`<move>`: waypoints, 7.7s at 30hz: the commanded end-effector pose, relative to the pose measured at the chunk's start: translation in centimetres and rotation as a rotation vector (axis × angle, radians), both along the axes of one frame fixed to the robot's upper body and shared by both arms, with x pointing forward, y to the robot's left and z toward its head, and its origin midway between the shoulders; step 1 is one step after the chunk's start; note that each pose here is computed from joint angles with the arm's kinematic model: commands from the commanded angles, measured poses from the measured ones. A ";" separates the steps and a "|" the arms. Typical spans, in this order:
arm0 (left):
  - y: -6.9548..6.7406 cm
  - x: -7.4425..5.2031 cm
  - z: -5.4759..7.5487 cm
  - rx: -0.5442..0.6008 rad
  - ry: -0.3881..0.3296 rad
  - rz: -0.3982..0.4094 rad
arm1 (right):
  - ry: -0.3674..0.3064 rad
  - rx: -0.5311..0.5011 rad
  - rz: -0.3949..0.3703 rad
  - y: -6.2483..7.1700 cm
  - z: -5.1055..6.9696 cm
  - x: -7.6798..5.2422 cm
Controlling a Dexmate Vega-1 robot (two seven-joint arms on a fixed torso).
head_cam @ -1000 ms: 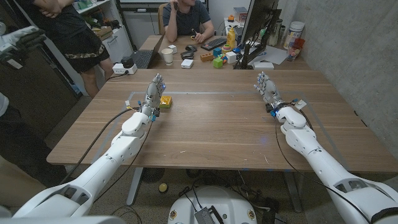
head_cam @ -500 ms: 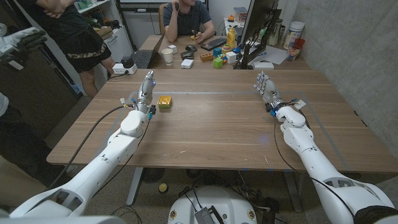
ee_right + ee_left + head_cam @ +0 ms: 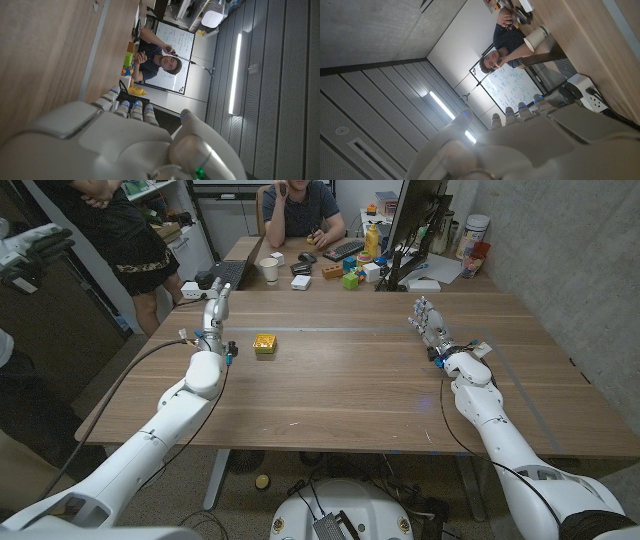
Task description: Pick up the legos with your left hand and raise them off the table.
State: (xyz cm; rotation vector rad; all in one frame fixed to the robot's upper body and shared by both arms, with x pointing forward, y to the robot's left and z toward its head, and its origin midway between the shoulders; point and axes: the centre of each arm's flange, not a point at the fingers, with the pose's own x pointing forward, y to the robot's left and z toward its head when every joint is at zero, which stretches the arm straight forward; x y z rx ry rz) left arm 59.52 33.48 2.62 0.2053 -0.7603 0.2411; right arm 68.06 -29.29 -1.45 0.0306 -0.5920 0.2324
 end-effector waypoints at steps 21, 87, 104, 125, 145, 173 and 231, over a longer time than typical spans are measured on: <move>0.3 -4.6 14.4 0.527 -0.308 0.578 | -0.019 0.015 -0.017 -0.8 -0.6 -0.7; -3.7 -3.5 14.8 0.976 -0.170 0.626 | -0.072 0.004 -0.012 -0.9 0.3 -0.2; -4.1 -1.8 13.4 1.035 -0.091 0.569 | -0.081 0.004 -0.016 -0.9 0.5 -0.4; -4.5 -1.0 10.7 1.120 0.044 0.491 | -0.095 0.004 -0.024 -0.9 0.7 -0.4; -2.9 -1.1 8.6 1.222 0.196 0.529 | -0.101 -0.005 -0.024 -0.6 1.0 -0.4; -2.8 1.8 6.5 1.304 0.260 0.614 | -0.124 -0.030 -0.040 -0.4 1.7 -1.1; -2.4 5.4 1.0 1.331 0.399 0.540 | -0.143 -0.075 -0.039 0.0 2.8 -0.8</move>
